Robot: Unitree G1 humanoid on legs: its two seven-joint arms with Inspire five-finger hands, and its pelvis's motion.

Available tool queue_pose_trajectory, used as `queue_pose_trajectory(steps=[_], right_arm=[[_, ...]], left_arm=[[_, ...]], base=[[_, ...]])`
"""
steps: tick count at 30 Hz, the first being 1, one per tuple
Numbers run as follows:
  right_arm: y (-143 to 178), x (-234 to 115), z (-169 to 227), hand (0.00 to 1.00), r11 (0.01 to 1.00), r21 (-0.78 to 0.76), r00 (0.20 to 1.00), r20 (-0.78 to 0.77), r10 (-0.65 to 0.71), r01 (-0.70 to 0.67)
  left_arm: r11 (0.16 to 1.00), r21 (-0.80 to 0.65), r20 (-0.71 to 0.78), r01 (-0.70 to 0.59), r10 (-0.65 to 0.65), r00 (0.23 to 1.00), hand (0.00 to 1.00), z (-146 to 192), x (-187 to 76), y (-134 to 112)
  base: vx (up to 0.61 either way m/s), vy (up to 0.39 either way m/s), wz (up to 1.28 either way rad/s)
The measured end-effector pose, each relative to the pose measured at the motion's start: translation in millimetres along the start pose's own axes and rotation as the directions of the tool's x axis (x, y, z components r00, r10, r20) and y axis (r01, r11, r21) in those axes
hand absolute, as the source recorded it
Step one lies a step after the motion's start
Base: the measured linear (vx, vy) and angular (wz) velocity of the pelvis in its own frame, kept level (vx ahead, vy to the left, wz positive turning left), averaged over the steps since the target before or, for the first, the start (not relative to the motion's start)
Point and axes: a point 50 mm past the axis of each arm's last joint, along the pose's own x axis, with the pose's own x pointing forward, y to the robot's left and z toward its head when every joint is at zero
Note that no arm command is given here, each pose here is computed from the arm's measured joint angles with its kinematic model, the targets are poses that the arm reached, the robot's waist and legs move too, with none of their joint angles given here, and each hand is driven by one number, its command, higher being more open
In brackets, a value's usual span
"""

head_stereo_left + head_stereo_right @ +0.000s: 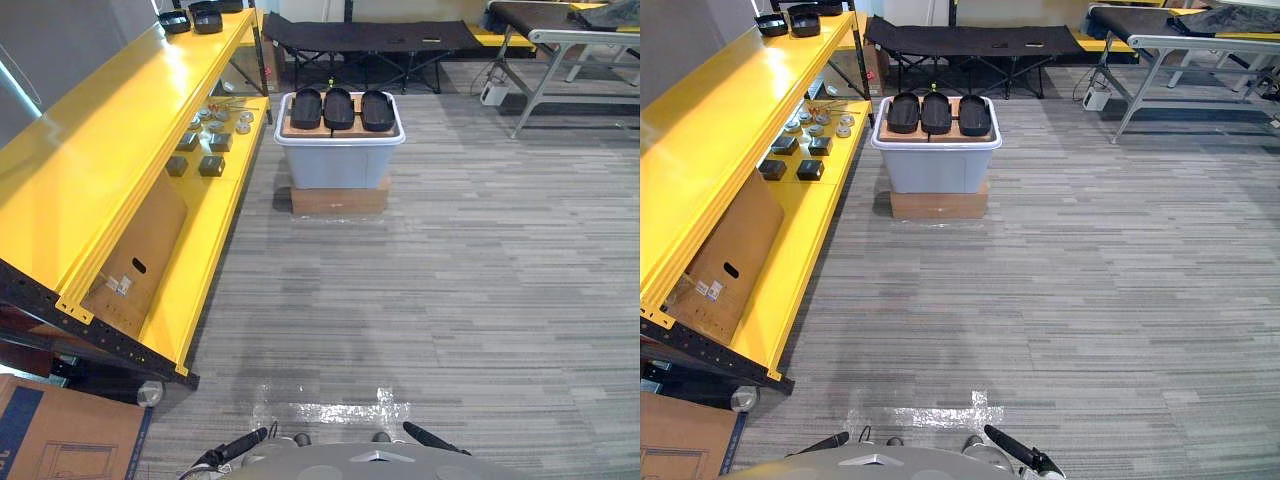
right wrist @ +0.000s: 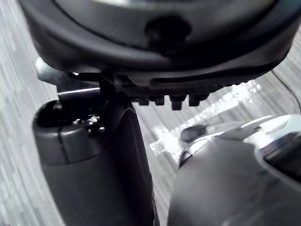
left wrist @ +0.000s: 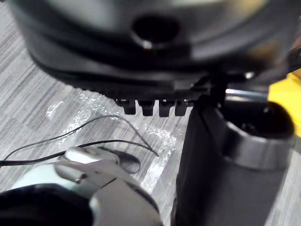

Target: Walk over and take three plastic housings, then place them on the shelf

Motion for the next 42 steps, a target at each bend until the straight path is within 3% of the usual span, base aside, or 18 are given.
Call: queue_pose_trajectory(steps=[6,11,15,26,32,42], right_arm=[[21.4,1.8,19.0,1.00,0.995,-0.050,0.991,0.103,0.089,-0.084],[52.6,-0.4,50.9,1.00,0.983,-0.084,0.955,0.239,0.177,-0.161],[60.0,-2.4,62.6,1.00,0.978,-0.082,0.930,0.303,0.206,-0.190],[62.3,-2.0,41.6,1.00,0.976,-0.038,0.944,0.249,0.218,-0.215],[61.9,-4.6,43.5,1.00,0.980,-0.040,0.937,0.288,0.198,-0.195],[64.3,-11.1,61.0,1.00,0.980,-0.028,0.902,0.385,0.194,-0.199]], left_arm=[[0.999,0.030,0.153,-0.025,0.020,0.988,1.00,26.5,-3.1,-5.3],[0.998,0.049,0.295,0.040,-0.052,0.954,1.00,53.0,-9.4,-30.3],[0.987,-0.100,0.354,0.126,-0.083,0.931,1.00,56.1,-13.2,-42.3],[0.988,-0.084,0.354,0.130,-0.093,0.931,1.00,49.3,-15.9,-41.5],[0.994,0.090,0.379,0.057,-0.087,0.921,1.00,47.9,-16.9,-36.8],[0.995,0.015,0.464,0.101,-0.097,0.880,1.00,73.1,-25.6,-34.4]], base=[[0.05,0.034,0.14],[-0.02,0.046,0.00],[-0.05,0.022,0.00],[-0.05,0.019,0.00],[-0.01,0.054,-0.04],[0.11,0.114,-0.06]])
